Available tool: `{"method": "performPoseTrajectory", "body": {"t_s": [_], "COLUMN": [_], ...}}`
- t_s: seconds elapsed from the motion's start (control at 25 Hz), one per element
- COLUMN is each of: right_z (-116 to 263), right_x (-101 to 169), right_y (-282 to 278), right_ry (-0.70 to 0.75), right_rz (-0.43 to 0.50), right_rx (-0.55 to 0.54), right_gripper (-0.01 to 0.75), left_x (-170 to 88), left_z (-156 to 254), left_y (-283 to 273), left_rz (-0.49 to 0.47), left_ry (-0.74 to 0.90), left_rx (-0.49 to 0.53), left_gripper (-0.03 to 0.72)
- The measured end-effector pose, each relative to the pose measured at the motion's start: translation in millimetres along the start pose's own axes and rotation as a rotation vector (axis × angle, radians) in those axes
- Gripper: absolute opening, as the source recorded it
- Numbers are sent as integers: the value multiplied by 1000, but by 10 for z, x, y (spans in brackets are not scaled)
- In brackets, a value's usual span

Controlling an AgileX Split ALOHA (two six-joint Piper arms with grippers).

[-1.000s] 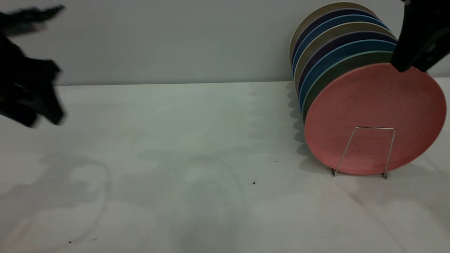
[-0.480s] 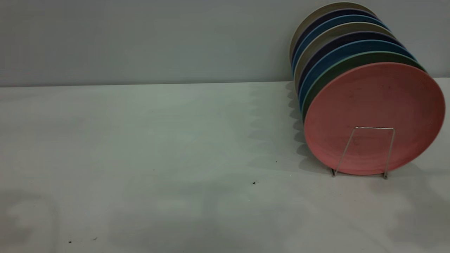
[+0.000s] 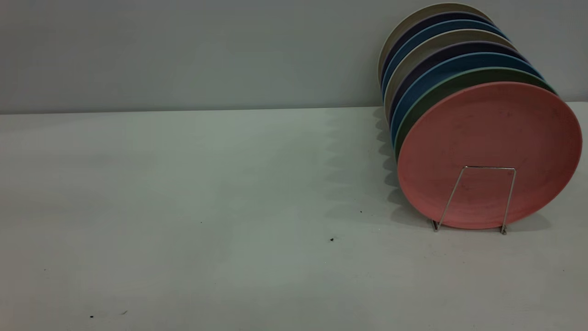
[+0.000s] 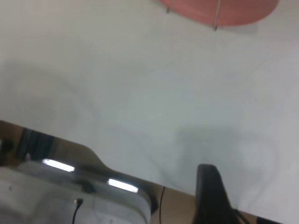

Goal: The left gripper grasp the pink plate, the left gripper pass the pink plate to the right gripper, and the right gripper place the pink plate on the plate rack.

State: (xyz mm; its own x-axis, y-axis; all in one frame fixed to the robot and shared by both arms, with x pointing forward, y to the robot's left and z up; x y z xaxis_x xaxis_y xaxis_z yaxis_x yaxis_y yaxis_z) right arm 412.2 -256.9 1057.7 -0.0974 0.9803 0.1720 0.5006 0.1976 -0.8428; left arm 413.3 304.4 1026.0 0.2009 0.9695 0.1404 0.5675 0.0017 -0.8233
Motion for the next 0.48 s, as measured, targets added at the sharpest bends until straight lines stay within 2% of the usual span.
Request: {"method": "performPoseTrajectory", "body": {"t_s": [0.28,0.48], "right_z": [470,817], "right_x": [13,-24], "right_y": [-269,-187], "right_ry": [-26,-32], "right_rz": [-11,-13], "right_rx": [-160,-195], "right_gripper": [475,475], "left_x": [-221,-310], "left_z": [614,872], "left_y": [-180,-325], "left_rz": [7,5], "left_ry": [2,-15], "left_rx": [-56,-89], "left_gripper": [473,473]}}
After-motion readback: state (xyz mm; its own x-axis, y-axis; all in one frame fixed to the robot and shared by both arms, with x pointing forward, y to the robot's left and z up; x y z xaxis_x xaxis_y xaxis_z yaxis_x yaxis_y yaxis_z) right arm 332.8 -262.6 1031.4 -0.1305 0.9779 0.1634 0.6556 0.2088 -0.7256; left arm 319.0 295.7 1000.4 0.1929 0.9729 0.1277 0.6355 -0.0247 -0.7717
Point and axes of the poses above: a point on each arm's last joint axis where the gripper is mounted, y pointing out along that axis toward the gripper, x along the wrist's bending axis when the last joint is at zero, z = x × y, the point moved 9 cm from there along y, pointing out along that axis toward the gripper, and after that the axes turned 14 degrees about y, right-handed, at the moved point
